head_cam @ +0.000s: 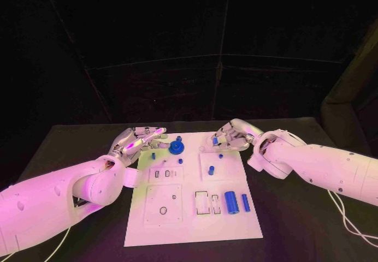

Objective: Assemble the parts on the task board

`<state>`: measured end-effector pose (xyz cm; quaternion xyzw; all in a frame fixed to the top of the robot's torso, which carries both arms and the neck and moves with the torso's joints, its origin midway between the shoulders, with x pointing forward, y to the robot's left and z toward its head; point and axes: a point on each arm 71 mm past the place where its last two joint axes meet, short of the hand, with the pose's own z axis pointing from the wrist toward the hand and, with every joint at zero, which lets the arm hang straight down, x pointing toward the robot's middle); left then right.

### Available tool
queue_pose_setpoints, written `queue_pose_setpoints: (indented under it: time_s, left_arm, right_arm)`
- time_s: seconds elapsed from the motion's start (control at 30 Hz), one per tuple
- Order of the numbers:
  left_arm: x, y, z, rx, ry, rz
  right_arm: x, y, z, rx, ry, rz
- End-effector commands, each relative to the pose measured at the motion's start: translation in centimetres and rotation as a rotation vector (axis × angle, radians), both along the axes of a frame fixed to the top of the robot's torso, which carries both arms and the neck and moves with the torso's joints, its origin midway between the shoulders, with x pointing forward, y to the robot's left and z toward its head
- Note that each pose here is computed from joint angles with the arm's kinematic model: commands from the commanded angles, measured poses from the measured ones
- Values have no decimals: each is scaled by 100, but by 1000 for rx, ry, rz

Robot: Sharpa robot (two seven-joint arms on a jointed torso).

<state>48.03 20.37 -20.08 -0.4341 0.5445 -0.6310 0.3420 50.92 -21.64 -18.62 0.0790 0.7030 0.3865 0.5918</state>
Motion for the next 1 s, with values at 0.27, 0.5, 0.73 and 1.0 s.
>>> queue_pose_setpoints:
  time_s: [0.27,0.5,0.73,1.0]
  left_arm:
    - [58,84,23,-40,5,21]
    - [74,110,41,-42,-1,25]
    - [84,106,62,-44,-6,23]
    - [95,36,77,-50,-7,10]
  right_arm:
    - [-122,737,5,-129,15,7]
    - [-162,1150,-38,-191,2,80]
    - [-246,1444,-197,-272,7,140]
    - [-300,1565,-330,-307,18,159]
